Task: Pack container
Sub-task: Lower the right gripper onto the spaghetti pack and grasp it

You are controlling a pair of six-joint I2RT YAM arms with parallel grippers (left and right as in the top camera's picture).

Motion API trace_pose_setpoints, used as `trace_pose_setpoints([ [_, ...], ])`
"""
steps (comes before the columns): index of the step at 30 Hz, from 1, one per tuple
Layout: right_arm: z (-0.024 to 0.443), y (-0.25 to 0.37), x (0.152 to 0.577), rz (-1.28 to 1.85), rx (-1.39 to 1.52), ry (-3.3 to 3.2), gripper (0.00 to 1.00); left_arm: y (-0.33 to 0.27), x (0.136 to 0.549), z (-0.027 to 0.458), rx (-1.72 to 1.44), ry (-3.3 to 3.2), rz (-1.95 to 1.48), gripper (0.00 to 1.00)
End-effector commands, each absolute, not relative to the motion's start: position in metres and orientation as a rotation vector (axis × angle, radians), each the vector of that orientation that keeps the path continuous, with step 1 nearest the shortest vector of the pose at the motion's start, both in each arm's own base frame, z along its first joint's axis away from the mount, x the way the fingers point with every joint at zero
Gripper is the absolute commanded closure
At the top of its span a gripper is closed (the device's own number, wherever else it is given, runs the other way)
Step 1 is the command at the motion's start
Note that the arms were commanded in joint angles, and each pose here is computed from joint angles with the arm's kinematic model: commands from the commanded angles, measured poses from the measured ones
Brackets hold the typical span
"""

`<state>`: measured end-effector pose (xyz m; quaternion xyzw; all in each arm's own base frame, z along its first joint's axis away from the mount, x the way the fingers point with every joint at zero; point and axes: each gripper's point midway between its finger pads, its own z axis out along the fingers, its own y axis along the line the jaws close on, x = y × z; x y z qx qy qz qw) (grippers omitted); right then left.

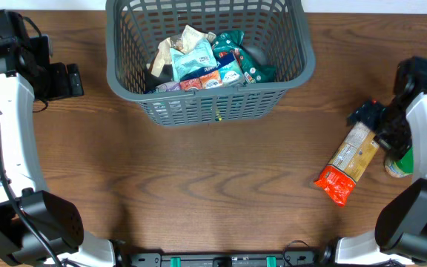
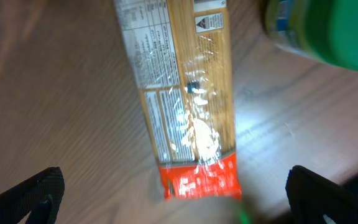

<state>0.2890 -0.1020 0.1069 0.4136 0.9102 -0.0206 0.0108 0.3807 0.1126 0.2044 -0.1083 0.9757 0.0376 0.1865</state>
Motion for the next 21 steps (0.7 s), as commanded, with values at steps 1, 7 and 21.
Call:
trace_pose_setpoints([
  [1, 0.087, -0.097, 0.283, -0.062, 1.310, 2.844, 0.01, 0.113, 0.381, 0.201, -0.299, 2.757, 0.108, 0.01],
  [7, 0.050, -0.097, 0.279, -0.073, 1.295, 2.825, 0.01, 0.113, 0.381, 0.201, -0.300, 2.757, 0.108, 0.01],
  [21, 0.001, -0.104, 0.294, -0.060, 1.111, 2.721, 0.01, 0.112, 0.376, 0.199, -0.302, 2.777, 0.103, 0.01],
])
